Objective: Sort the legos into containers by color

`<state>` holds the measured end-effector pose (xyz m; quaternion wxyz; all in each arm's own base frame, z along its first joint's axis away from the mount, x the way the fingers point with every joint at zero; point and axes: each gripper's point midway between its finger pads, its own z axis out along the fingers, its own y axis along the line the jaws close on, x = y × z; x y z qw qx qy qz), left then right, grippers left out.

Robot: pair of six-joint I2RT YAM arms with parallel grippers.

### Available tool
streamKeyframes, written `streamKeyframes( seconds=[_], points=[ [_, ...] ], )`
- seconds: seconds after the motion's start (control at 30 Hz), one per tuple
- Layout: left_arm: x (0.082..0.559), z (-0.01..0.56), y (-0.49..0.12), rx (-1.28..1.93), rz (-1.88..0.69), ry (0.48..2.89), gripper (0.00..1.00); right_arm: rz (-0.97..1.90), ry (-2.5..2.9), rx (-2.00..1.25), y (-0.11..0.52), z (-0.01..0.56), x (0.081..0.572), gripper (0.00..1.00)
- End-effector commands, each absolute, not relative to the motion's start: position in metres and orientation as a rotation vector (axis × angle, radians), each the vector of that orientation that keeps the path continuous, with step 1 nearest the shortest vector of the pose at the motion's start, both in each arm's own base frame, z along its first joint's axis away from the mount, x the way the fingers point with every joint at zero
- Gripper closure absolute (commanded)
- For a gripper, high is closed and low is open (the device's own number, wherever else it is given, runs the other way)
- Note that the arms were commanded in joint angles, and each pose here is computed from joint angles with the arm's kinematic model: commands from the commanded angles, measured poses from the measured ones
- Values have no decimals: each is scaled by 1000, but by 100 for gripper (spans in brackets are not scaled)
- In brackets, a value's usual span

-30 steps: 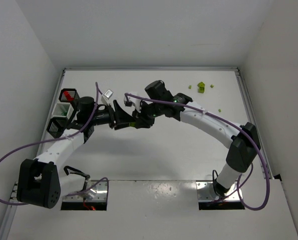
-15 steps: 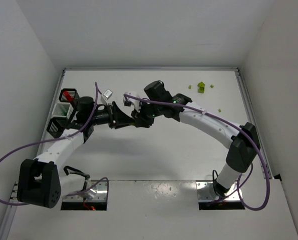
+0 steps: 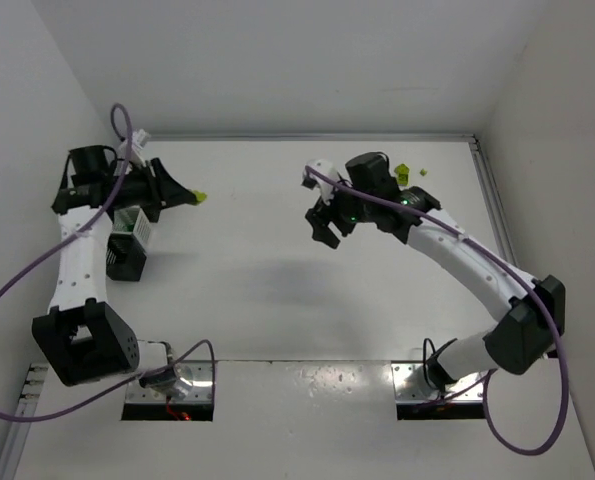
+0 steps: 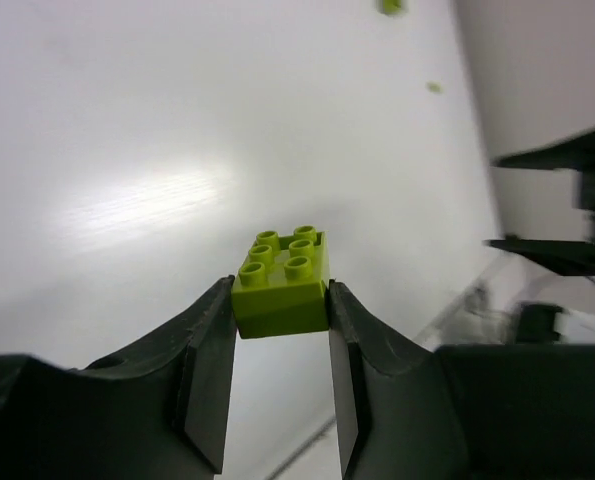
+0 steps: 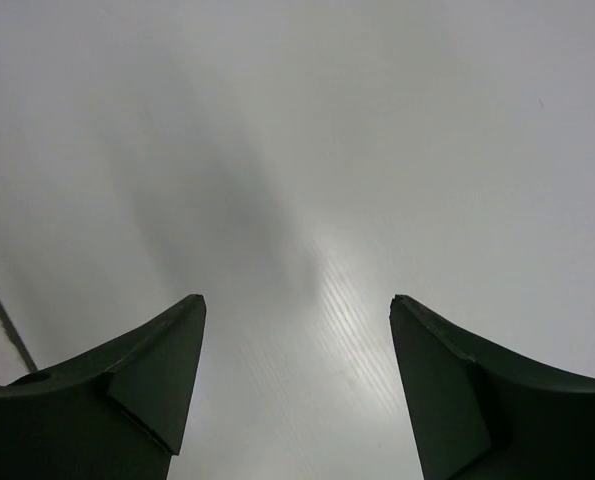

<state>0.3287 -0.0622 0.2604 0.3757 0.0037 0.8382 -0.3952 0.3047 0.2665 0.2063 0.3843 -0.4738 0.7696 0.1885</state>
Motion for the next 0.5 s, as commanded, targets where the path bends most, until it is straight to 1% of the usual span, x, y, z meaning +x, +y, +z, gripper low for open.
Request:
streamKeyframes(
  seconds=[0.0,0.07,0.13,0.2,0.27,0.37,0.47],
  points=[
    [303,243,16,44,-572,2337,100,324,2127,-1062,206,176,316,25],
    [303,252,63,-59,-332,2345,100,308,2212,-1014,185,161,315,25],
    [294,247,105,-138,-74,2402,100,327,2278,-958,172,152,314,25],
    [280,243,133,-197,51,2440,100,358,2339,-877,157,147,316,25],
    [261,234,154,-262,125,2488,100,389,2375,-822,148,143,318,25],
    [247,222,171,-303,193,2528,100,421,2417,-762,137,136,324,25],
    [234,210,184,-333,237,2550,100,510,2460,-751,139,133,322,25]
  ],
)
